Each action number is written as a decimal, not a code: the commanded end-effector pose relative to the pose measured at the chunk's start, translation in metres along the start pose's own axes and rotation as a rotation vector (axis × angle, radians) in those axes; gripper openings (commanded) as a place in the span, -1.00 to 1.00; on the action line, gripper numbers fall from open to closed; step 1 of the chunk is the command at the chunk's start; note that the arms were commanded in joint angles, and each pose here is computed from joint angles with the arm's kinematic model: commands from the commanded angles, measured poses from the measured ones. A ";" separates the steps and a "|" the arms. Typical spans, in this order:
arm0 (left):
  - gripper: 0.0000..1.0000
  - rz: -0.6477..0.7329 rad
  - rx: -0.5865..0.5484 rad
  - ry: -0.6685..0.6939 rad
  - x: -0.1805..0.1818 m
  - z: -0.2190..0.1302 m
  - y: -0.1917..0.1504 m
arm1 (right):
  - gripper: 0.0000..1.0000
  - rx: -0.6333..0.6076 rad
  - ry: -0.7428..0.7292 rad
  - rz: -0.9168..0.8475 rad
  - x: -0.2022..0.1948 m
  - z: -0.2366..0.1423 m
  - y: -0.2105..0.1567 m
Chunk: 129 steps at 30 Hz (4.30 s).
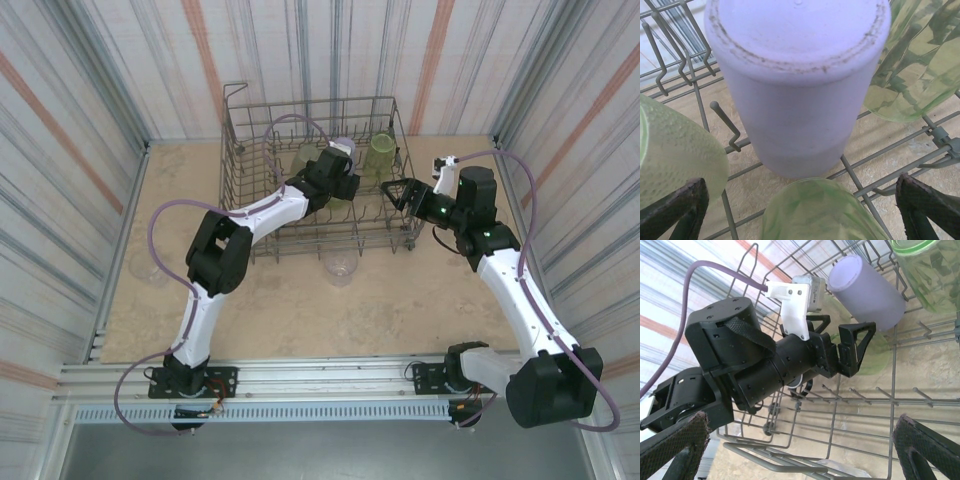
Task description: Load the cups into the dish rack
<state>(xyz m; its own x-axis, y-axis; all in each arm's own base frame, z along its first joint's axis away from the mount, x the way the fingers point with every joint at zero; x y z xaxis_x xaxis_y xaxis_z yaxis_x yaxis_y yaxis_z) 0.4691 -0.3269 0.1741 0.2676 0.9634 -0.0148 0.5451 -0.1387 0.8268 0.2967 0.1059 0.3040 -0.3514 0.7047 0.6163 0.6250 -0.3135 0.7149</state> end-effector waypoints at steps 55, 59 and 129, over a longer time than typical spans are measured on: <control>0.97 -0.241 -0.060 -0.043 0.070 -0.212 0.058 | 0.98 0.060 -0.786 0.055 -0.140 -0.030 0.041; 0.97 -0.280 -0.062 -0.034 0.083 -0.220 0.055 | 0.98 0.102 -0.848 0.034 -0.157 -0.022 0.045; 0.97 -0.438 -0.038 0.038 0.140 -0.243 0.032 | -1.00 0.306 -0.944 0.035 -0.215 0.010 0.043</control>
<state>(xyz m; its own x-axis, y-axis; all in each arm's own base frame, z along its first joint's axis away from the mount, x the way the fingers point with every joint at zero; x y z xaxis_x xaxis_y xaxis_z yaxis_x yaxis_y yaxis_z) 0.3388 -0.1487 0.3278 -0.0040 0.9447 -0.3280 0.5810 0.2691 0.7682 0.4034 -0.0618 0.1577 0.3039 0.9527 0.0050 0.8591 -0.2763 0.4307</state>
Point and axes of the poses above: each hand's point on the last joint's axis, 136 mm out from that joint toward the fingers, its own z axis out along the fingers, its own x axis along the line the jaws close on, y = z × x, the point moved 6 cm from there along -z, back along the fingers, and after that the axes turned 7 degrees about -z, right-handed, at the moved point
